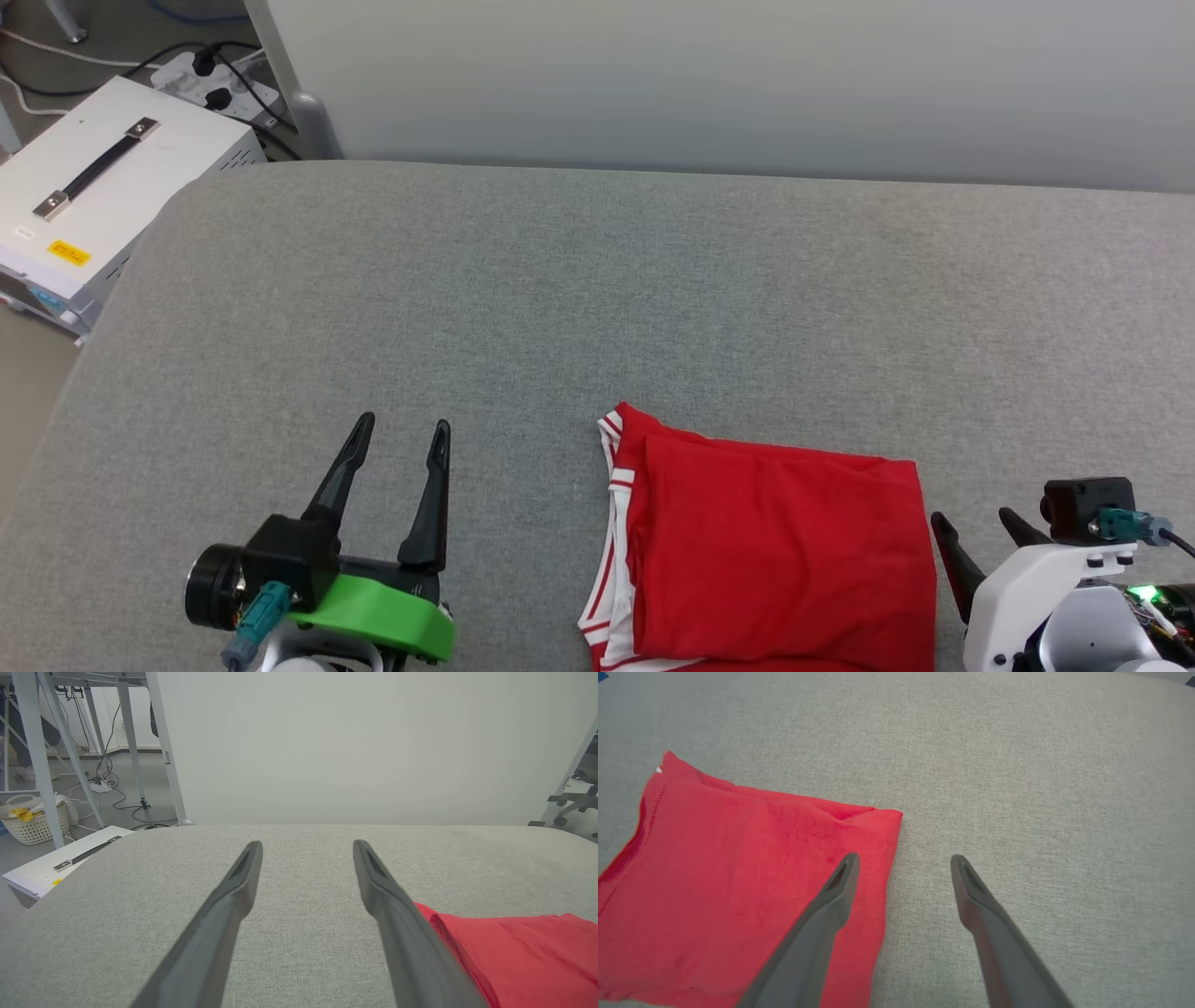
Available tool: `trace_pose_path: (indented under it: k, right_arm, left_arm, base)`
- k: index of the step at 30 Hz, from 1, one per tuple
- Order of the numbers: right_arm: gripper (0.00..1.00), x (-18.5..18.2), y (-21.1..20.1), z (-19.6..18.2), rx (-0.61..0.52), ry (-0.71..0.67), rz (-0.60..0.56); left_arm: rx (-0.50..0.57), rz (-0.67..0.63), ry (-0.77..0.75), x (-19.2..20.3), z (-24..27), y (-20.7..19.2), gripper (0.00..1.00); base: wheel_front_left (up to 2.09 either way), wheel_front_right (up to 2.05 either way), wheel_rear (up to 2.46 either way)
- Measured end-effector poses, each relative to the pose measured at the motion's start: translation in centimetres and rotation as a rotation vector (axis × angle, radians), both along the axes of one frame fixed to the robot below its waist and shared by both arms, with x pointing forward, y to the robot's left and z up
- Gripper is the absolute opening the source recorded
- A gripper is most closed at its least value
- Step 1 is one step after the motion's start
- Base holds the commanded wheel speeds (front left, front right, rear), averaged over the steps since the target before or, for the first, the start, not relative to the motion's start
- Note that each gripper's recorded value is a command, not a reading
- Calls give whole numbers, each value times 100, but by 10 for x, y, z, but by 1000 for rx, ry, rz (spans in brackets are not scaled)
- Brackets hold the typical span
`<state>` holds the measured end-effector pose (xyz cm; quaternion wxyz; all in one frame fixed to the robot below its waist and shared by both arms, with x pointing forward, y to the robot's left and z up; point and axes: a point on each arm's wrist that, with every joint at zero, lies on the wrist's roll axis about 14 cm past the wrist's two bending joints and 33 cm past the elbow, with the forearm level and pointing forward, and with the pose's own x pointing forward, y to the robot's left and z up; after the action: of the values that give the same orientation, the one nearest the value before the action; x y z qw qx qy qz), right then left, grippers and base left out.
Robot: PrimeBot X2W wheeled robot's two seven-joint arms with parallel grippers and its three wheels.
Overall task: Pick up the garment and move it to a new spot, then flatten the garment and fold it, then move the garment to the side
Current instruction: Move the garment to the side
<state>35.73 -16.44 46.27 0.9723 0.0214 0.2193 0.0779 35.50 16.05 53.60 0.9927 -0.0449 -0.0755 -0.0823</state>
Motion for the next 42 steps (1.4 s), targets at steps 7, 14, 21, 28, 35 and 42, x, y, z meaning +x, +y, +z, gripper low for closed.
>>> trace_pose_path:
  k: [7,14,21,28,35,42]
  right_arm:
    - [100,-8,18,-43,24,220,45]
    - [100,-14,38,-74,38,355,99]
    - [0,-13,49,-86,19,398,146]
    - [0,-5,45,-70,-56,310,184]
    - [0,5,21,-39,-242,190,248]
    - [0,16,-37,-3,-511,112,255]
  left_arm:
    - [3,17,20,7,-6,6,100]
    - [6,38,34,11,-10,13,100]
    - [8,45,51,12,-16,15,100]
    - [4,9,32,15,-10,4,100]
    - [-3,-65,10,22,-4,-20,100]
    - [-11,-215,-6,31,-1,-67,100]
  base:
    - [0,0,0]
    - [0,0,0]
    - [0,0,0]
    - [0,0,0]
    - [0,0,0]
    - [0,0,0]
